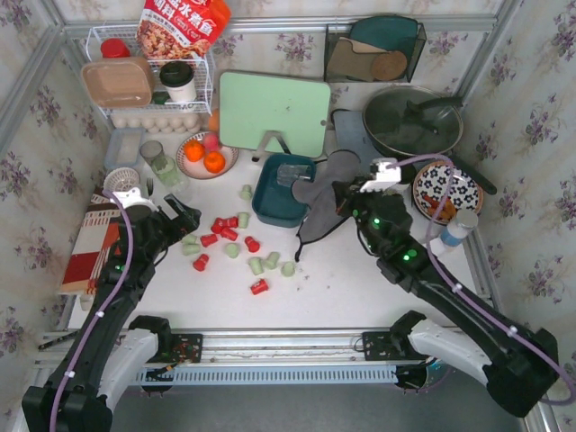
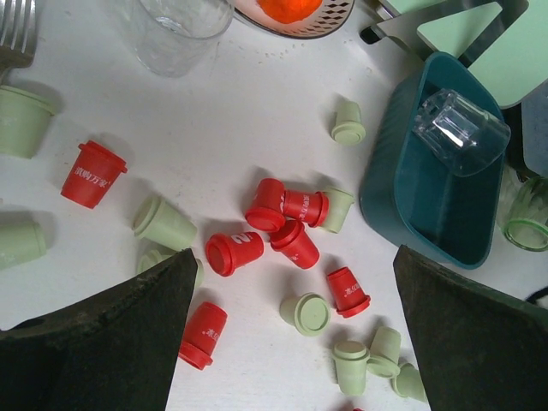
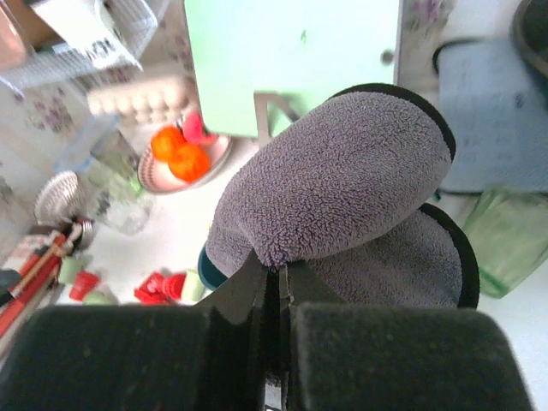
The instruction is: Mix the coffee capsules in the storage basket
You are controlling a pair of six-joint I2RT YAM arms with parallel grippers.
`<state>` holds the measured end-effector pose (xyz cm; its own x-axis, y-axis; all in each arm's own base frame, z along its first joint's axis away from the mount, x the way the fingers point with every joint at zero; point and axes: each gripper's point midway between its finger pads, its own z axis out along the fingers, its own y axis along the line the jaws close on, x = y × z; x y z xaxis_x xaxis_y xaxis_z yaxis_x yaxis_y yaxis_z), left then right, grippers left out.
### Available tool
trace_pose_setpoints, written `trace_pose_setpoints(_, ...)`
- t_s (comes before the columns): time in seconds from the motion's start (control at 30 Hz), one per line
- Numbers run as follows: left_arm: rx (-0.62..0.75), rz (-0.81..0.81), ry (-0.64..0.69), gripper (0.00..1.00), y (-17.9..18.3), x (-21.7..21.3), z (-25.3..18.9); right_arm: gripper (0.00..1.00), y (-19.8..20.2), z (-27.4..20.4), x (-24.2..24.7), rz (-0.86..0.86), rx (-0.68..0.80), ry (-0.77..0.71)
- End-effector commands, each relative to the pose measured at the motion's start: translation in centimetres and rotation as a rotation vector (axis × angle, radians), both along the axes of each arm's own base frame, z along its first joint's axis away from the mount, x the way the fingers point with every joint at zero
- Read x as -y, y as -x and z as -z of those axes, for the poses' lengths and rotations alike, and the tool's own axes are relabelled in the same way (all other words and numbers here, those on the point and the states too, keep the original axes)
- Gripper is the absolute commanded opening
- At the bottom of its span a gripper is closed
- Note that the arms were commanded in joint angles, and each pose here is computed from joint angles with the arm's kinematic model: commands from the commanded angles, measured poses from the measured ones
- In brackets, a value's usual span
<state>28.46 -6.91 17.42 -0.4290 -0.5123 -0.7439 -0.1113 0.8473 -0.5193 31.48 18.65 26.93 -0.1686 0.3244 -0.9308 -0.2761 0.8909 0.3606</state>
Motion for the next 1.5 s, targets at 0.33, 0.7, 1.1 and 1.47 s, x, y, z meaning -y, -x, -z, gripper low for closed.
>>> trace_pose_setpoints(0.33, -0.001, -0.011, 0.005, 1.00, 0.0, -0.1, -0.2, 0.00, 4.5, -8.6, 12.3, 0.422, 0.260, 0.010)
trace_pose_setpoints(0.7, -0.005, -0.012, 0.008, 1.00, -0.1, -0.1, -0.1, 0.00, 3.5, -6.9, 16.7, 0.710, 0.236, 0.169)
trace_pose_setpoints(1.1, 0.004, -0.017, 0.012, 1.00, 0.1, -0.1, -0.4, 0.07, 9.8, -5.6, 22.3, 0.894, 0.137, -0.187)
trace_pose_setpoints(1.47, 0.001, -0.009, 0.019, 1.00, 0.1, 0.1, -0.4, 0.00, 12.8, -2.0, 24.7, 1.033, -0.030, -0.243)
